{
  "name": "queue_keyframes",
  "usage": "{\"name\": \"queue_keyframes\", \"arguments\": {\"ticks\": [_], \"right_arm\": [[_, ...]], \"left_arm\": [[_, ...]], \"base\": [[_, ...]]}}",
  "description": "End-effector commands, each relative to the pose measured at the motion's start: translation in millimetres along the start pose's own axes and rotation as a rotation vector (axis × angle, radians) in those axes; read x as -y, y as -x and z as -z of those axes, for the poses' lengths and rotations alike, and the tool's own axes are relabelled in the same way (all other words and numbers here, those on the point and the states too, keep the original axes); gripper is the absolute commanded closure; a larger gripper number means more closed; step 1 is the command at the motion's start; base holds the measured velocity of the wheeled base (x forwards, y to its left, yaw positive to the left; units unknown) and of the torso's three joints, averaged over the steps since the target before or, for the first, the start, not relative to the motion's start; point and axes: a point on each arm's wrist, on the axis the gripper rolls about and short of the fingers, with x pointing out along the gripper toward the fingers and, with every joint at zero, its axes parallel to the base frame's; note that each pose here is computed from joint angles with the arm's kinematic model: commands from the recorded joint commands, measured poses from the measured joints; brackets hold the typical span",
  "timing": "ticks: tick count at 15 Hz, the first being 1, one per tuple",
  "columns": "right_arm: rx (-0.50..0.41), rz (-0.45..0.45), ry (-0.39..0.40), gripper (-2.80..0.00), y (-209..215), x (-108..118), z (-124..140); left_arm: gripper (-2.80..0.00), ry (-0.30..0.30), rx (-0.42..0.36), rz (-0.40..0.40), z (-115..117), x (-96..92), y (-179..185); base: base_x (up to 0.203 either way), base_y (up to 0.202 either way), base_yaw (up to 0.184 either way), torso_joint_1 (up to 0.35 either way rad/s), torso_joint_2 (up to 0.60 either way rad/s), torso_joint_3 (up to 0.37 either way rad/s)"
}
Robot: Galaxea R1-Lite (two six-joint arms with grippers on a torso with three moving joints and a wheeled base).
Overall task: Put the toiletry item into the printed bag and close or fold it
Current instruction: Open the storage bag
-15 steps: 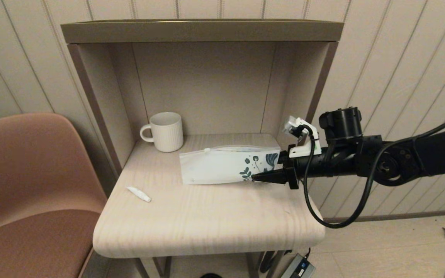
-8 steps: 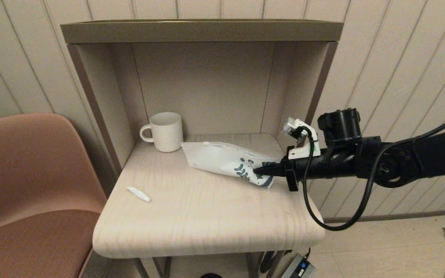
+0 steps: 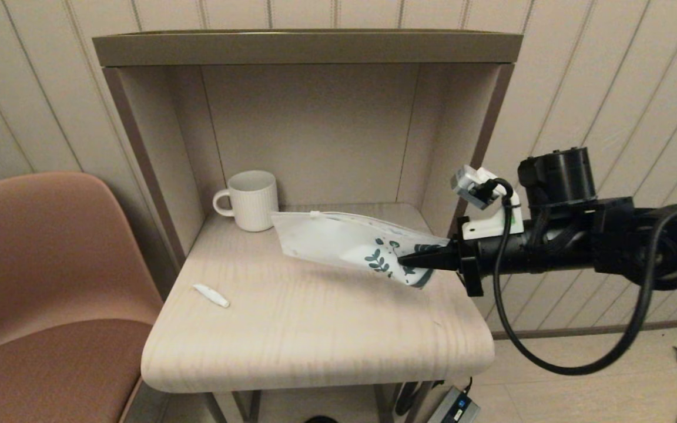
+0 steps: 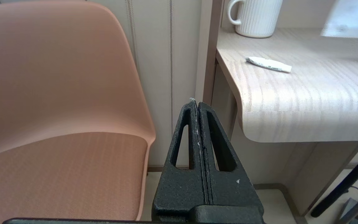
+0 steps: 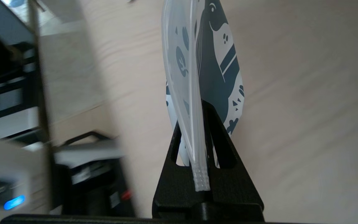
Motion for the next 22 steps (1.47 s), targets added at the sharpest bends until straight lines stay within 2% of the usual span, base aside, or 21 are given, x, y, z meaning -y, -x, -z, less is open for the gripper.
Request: {"name": "queue_keyframes", "arguments": {"ticks": [1, 6, 11, 12, 13, 14, 15, 18, 20, 22], "right_arm": [[-0.008, -0.003, -0.012, 0.0, 21, -17, -14], [-0.093, -0.003, -0.116, 0.0, 64, -48, -41], [-0.167, 0.003, -0.176, 0.0, 70, -61, -32], [-0.172, -0.004, -0.177, 0.0, 69, -63, -30], [-0.172, -0.006, -0.175, 0.0, 69, -64, -30], [-0.171, -0.019, -0.165, 0.0, 67, -67, -33], [-0.171, -0.038, -0.154, 0.0, 64, -71, -35], [-0.199, -0.101, -0.123, 0.0, 52, -89, -34], [-0.207, -0.138, -0.097, 0.0, 46, -99, -36], [-0.214, -0.151, -0.079, 0.0, 42, -105, -38]], "left_arm": [[0.0, 0.0, 0.0, 0.001, 0, 0.0, 0], [0.0, 0.0, 0.0, 0.001, 0, 0.0, 0], [0.0, -0.021, -0.026, -0.009, 2, -0.2, 0], [0.0, -0.021, -0.028, -0.002, -3, 0.0, -1], [0.0, -0.021, -0.02, 0.015, -18, 0.6, 0], [0.0, -0.02, -0.01, 0.056, -44, 1.7, -1], [0.0, -0.017, -0.042, 0.128, -66, 3.5, -10], [0.0, 0.028, -0.205, 0.435, -119, 9.9, -64], [0.0, 0.082, -0.306, 0.642, -141, 14.0, -116], [0.0, 0.115, -0.358, 0.842, -158, 23.0, -170]], "base": [[0.0, 0.0, 0.0, 0.0, 0.0, 0.0], [0.0, 0.0, 0.0, 0.0, 0.0, 0.0], [0.0, 0.0, 0.0, 0.0, 0.0, 0.0], [0.0, 0.0, 0.0, 0.0, 0.0, 0.0], [0.0, 0.0, 0.0, 0.0, 0.0, 0.0], [0.0, 0.0, 0.0, 0.0, 0.0, 0.0], [0.0, 0.0, 0.0, 0.0, 0.0, 0.0], [0.0, 0.0, 0.0, 0.0, 0.0, 0.0], [0.0, 0.0, 0.0, 0.0, 0.0, 0.0], [0.0, 0.0, 0.0, 0.0, 0.0, 0.0]]}}
